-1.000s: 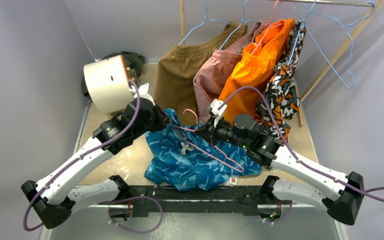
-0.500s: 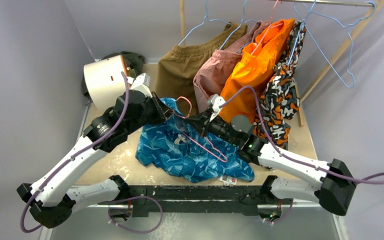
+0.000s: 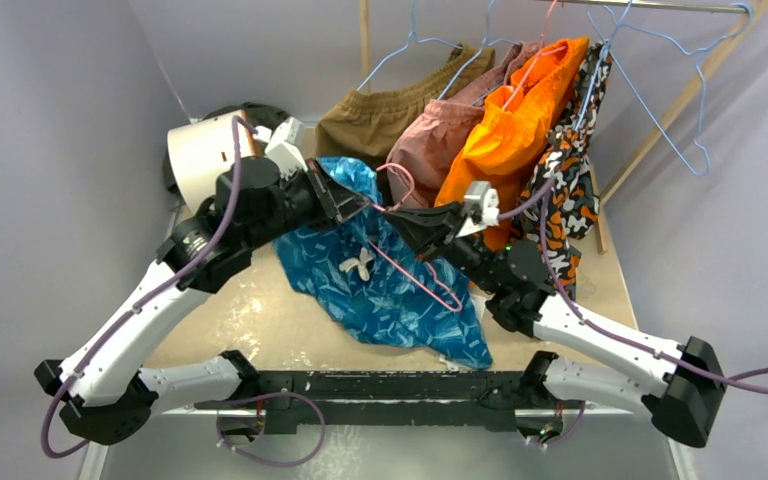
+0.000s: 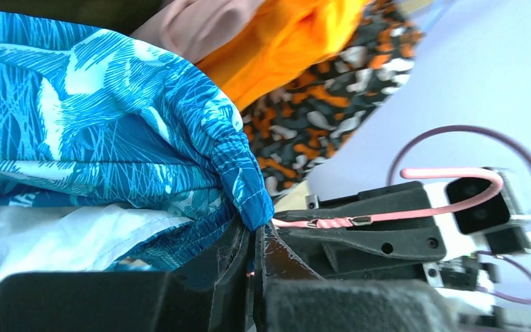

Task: Place the shorts on the hanger
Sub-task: Hang the shorts on the hanger.

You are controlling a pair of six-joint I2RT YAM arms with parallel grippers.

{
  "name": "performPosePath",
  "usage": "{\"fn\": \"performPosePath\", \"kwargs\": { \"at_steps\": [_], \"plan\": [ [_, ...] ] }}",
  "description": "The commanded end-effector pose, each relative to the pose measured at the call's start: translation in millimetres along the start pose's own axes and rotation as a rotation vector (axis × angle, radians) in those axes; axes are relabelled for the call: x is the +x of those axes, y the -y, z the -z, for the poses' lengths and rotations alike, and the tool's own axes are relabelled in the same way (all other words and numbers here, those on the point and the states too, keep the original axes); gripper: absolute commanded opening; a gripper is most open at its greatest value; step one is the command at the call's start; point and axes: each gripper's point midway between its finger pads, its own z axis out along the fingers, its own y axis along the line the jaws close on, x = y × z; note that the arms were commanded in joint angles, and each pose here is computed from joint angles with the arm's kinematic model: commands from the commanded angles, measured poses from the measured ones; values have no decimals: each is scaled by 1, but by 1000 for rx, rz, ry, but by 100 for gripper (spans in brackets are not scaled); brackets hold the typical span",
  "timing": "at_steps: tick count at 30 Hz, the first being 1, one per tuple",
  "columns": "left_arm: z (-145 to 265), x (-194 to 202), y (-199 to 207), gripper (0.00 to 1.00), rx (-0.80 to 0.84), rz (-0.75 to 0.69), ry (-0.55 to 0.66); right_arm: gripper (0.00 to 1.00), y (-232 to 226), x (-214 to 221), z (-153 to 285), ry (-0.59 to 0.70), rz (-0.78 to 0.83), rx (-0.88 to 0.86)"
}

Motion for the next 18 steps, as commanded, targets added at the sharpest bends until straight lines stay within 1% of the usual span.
{"fn": "performPosePath", "kwargs": {
  "at_steps": [1,3,6,11,13,15,18],
  "plan": [
    [16,-20,44,0,154,15,44,0,-21,-83,-1,250,7,-59],
    [10,-12,42,0,166,30,21,0,-20,-72,-5,229,-12,-61],
    [7,-5,52,0,215,50,0,0,-23,-75,-11,237,-28,-78],
    [22,-15,91,0,332,43,8,0,-37,-121,-18,314,16,-118],
    [26,-15,103,0,379,50,-1,0,-39,-130,-17,334,14,-119],
    [25,-10,105,0,396,53,-20,0,-37,-124,-18,330,0,-114],
    [22,5,95,0,387,51,-54,0,-34,-110,-13,331,-43,-117]
  ]
}}
